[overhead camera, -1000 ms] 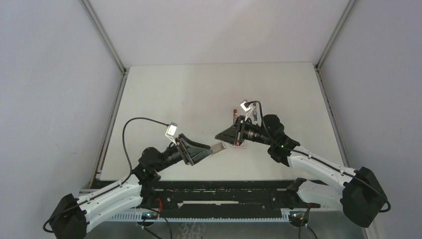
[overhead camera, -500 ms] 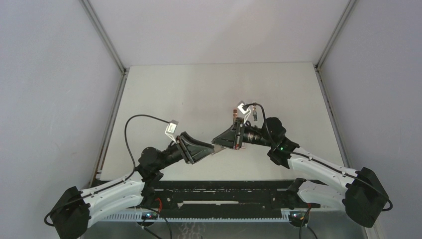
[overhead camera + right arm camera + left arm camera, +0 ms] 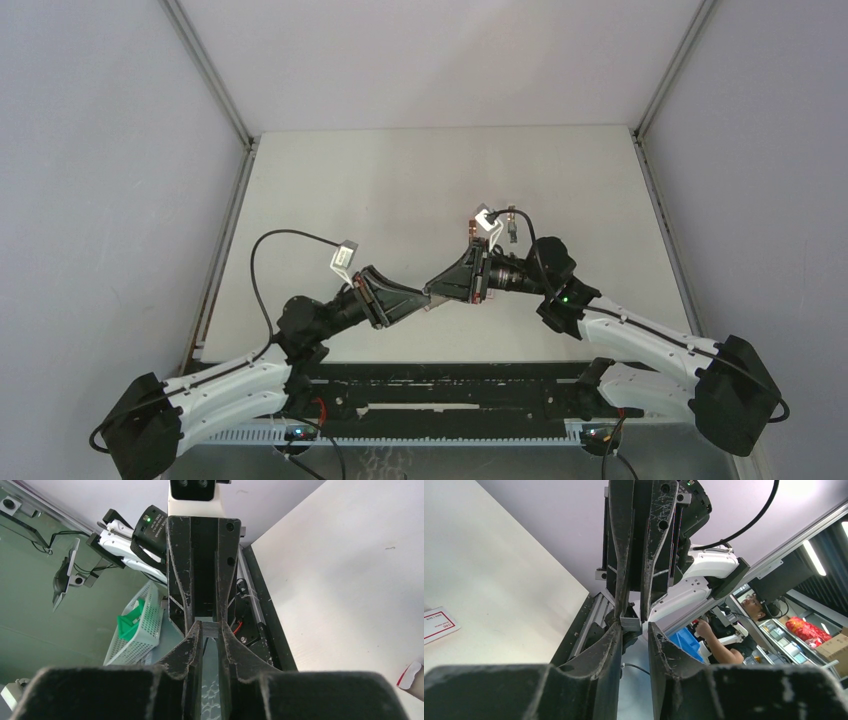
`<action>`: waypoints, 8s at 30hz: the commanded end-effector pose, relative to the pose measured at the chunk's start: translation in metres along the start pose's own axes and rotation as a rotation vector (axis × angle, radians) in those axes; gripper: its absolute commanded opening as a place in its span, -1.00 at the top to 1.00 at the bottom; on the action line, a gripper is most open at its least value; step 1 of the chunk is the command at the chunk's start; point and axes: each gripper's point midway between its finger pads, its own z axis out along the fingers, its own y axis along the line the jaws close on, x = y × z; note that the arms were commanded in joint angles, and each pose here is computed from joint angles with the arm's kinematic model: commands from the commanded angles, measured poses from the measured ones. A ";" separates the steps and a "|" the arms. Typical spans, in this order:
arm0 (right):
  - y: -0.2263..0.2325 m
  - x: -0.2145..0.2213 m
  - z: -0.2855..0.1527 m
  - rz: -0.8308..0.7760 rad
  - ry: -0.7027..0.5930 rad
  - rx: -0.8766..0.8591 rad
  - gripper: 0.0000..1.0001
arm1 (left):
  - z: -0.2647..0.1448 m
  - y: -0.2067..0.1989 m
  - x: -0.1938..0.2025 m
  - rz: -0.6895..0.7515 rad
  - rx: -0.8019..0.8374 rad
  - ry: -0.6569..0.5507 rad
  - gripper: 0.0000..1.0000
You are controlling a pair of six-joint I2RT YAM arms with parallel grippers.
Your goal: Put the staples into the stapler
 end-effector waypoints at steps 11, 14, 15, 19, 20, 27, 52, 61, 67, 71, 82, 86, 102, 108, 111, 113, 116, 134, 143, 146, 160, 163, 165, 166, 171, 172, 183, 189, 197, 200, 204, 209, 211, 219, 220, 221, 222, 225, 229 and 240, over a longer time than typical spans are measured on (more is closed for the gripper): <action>0.020 0.002 -0.001 -0.037 0.010 -0.076 0.78 | 0.009 -0.033 -0.025 0.029 0.095 -0.073 0.61; 0.019 0.003 -0.001 -0.037 0.015 -0.073 0.78 | 0.009 -0.033 -0.025 0.031 0.094 -0.074 0.70; 0.018 0.003 -0.001 -0.038 0.015 -0.071 0.78 | 0.009 -0.033 -0.025 0.033 0.094 -0.075 0.72; 0.015 0.003 -0.002 -0.048 0.008 -0.048 0.57 | 0.008 -0.029 -0.023 0.026 0.084 -0.066 0.74; 0.015 0.002 -0.003 -0.055 -0.002 -0.045 0.46 | 0.008 -0.027 -0.021 0.022 0.076 -0.059 0.75; 0.010 -0.016 -0.014 -0.126 -0.090 0.025 -0.09 | 0.002 -0.005 -0.004 -0.002 0.001 -0.006 0.83; -0.097 -0.013 -0.137 -0.240 -0.243 0.767 -0.06 | 0.004 0.153 0.112 0.175 -0.911 0.654 0.86; -0.099 -0.007 -0.142 -0.273 -0.229 0.767 -0.05 | -0.001 0.180 0.134 0.250 -1.103 0.830 0.87; -0.099 -0.004 -0.141 -0.284 -0.216 0.755 -0.05 | 0.001 0.190 0.143 0.282 -1.154 0.883 0.82; -0.101 -0.002 -0.140 -0.281 -0.215 0.753 -0.05 | -0.002 0.196 0.149 0.289 -1.184 0.913 0.76; -0.102 0.000 -0.142 -0.267 -0.227 0.757 -0.05 | -0.005 0.199 0.152 0.326 -1.157 0.964 0.11; -0.102 -0.001 -0.143 -0.260 -0.229 0.761 -0.05 | -0.002 0.196 0.157 0.298 -1.117 0.952 0.07; -0.115 0.001 -0.155 -0.171 -0.262 0.859 -0.05 | 0.006 0.177 0.167 0.174 -0.996 0.832 -0.05; -0.128 0.016 -0.165 -0.071 -0.247 0.944 -0.05 | 0.003 0.175 0.158 0.192 -0.991 0.794 -0.18; -0.130 0.019 -0.166 -0.047 -0.245 0.956 -0.05 | 0.006 0.171 0.164 0.162 -0.947 0.799 -0.19; -0.131 0.020 -0.166 -0.037 -0.247 0.958 -0.05 | 0.007 0.170 0.168 0.150 -0.928 0.809 -0.19; -0.130 0.021 -0.165 -0.030 -0.248 0.953 -0.05 | 0.012 0.168 0.173 0.130 -0.896 0.816 -0.19; -0.131 0.017 -0.162 -0.019 -0.264 0.950 -0.04 | 0.002 0.167 0.178 0.118 -0.920 0.811 -0.18; -0.134 0.018 -0.162 -0.017 -0.259 0.960 -0.04 | 0.006 0.169 0.174 0.150 -0.925 0.789 -0.19; -0.134 0.019 -0.162 -0.017 -0.255 0.964 -0.04 | 0.010 0.174 0.168 0.188 -0.940 0.765 -0.19; -0.134 0.018 -0.163 -0.019 -0.258 0.966 -0.04 | 0.012 0.179 0.186 0.153 -0.914 0.821 -0.18; -0.134 0.018 -0.162 -0.019 -0.258 0.964 -0.04 | 0.012 0.176 0.190 0.143 -0.904 0.830 -0.18; -0.135 0.018 -0.162 -0.019 -0.257 0.965 -0.04 | 0.014 0.173 0.192 0.136 -0.895 0.836 -0.18; -0.135 0.018 -0.162 -0.019 -0.258 0.965 -0.04 | 0.013 0.173 0.194 0.134 -0.894 0.840 -0.18; -0.135 0.018 -0.162 -0.020 -0.260 0.965 -0.04 | 0.017 0.169 0.200 0.126 -0.879 0.850 -0.17; -0.135 0.017 -0.162 -0.020 -0.262 0.968 -0.04 | 0.018 0.168 0.201 0.126 -0.872 0.850 -0.17; -0.141 0.020 -0.175 -0.046 -0.250 1.026 -0.15 | 0.039 0.147 0.137 0.314 -0.805 0.610 -0.31; -0.139 0.036 -0.171 -0.039 -0.155 0.996 -0.17 | 0.016 0.140 0.073 0.444 -0.789 0.477 -0.48; -0.146 0.080 -0.144 -0.048 0.102 0.968 -0.15 | -0.042 0.174 -0.020 0.449 -0.813 0.139 -0.49; -0.149 0.094 -0.134 -0.075 0.206 1.014 -0.15 | -0.067 0.177 -0.043 0.431 -0.830 0.029 -0.54; -0.159 0.115 -0.127 -0.079 0.351 1.093 -0.17 | -0.097 0.184 -0.060 0.433 -0.894 -0.035 -0.60; -0.167 0.129 -0.113 -0.098 0.467 1.137 -0.19 | -0.119 0.194 -0.066 0.434 -0.976 -0.054 -0.60; -0.170 0.130 -0.108 -0.120 0.500 1.163 -0.18 | -0.119 0.193 -0.068 0.442 -0.979 -0.052 -0.60; -0.181 0.132 -0.081 -0.104 0.548 1.204 -0.05 | -0.124 0.195 -0.069 0.449 -1.012 -0.048 -0.60; -0.183 0.133 -0.079 -0.092 0.550 1.216 -0.02 | -0.125 0.196 -0.068 0.448 -1.015 -0.046 -0.60; -0.184 0.134 -0.078 -0.079 0.551 1.230 0.00 | -0.125 0.196 -0.069 0.448 -1.017 -0.046 -0.60; -0.185 0.135 -0.078 -0.068 0.554 1.241 0.03 | -0.125 0.197 -0.068 0.448 -1.020 -0.043 -0.60; -0.188 0.139 -0.076 -0.040 0.560 1.261 0.10 | -0.126 0.198 -0.068 0.447 -1.025 -0.040 -0.60; -0.189 0.145 -0.073 -0.016 0.570 1.266 0.16 | -0.126 0.198 -0.067 0.442 -1.026 -0.034 -0.60; -0.192 0.148 -0.074 -0.008 0.574 1.287 0.37 | -0.125 0.200 -0.066 0.436 -1.026 -0.027 -0.60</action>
